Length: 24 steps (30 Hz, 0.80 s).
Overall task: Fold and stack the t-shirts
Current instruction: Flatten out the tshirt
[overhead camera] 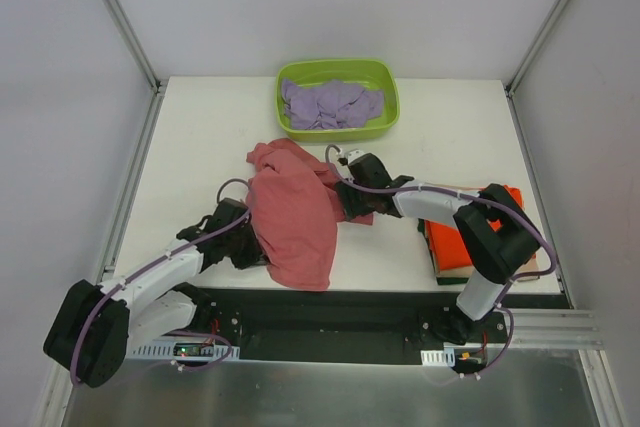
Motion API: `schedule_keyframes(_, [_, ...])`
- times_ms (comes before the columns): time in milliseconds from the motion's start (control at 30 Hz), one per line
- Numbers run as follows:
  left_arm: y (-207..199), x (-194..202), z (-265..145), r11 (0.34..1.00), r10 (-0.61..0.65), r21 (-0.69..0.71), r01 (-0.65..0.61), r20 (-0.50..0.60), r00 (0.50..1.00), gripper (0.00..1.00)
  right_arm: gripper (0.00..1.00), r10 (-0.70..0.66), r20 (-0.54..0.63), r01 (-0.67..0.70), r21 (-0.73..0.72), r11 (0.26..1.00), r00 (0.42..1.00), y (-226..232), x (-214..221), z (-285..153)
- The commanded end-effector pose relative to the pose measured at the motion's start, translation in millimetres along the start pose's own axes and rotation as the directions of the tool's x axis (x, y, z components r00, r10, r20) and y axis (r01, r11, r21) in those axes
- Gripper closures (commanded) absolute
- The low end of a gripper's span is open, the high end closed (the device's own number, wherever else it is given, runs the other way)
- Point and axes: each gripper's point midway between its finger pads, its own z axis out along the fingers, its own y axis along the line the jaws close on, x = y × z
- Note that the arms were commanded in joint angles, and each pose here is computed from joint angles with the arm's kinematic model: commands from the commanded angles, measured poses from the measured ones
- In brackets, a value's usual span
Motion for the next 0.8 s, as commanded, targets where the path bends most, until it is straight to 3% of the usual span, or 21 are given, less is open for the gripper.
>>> schedule_keyframes(0, [-6,-27,-4,0.999,0.026,-0.026,-0.023,0.116,0.993,1.00,0.41,-0.018,0.045,0.018,-0.013,1.000,0.999,5,-12,0])
schedule_keyframes(100, [-20,-50,-22,0.999,0.046,0.013,-0.051,0.241,0.969,1.00,0.75,-0.029,0.123,0.021,0.072,0.997,0.992,-9,-25,-19])
schedule_keyframes(167, [-29,-72,-45,0.997,0.052,0.028,-0.067,0.367,0.929,1.00,0.84,-0.027,0.184,0.002,0.132,0.991,0.983,-21,-36,-40])
schedule_keyframes(333, [-56,-111,-119,0.989,0.010,0.112,-0.098,0.608,0.794,1.00,0.91,-0.036,0.328,-0.037,0.212,0.977,0.944,-41,-65,-106])
schedule_keyframes(467, [-83,-128,-191,0.967,-0.020,0.185,-0.174,0.739,0.673,1.00,0.97,-0.035,0.440,-0.051,0.183,0.982,0.897,-41,-91,-167])
schedule_keyframes(767, [-138,-141,-333,0.896,-0.142,0.326,-0.303,0.854,0.501,1.00,0.99,0.011,0.705,0.045,-0.061,0.997,0.709,-9,-136,-337])
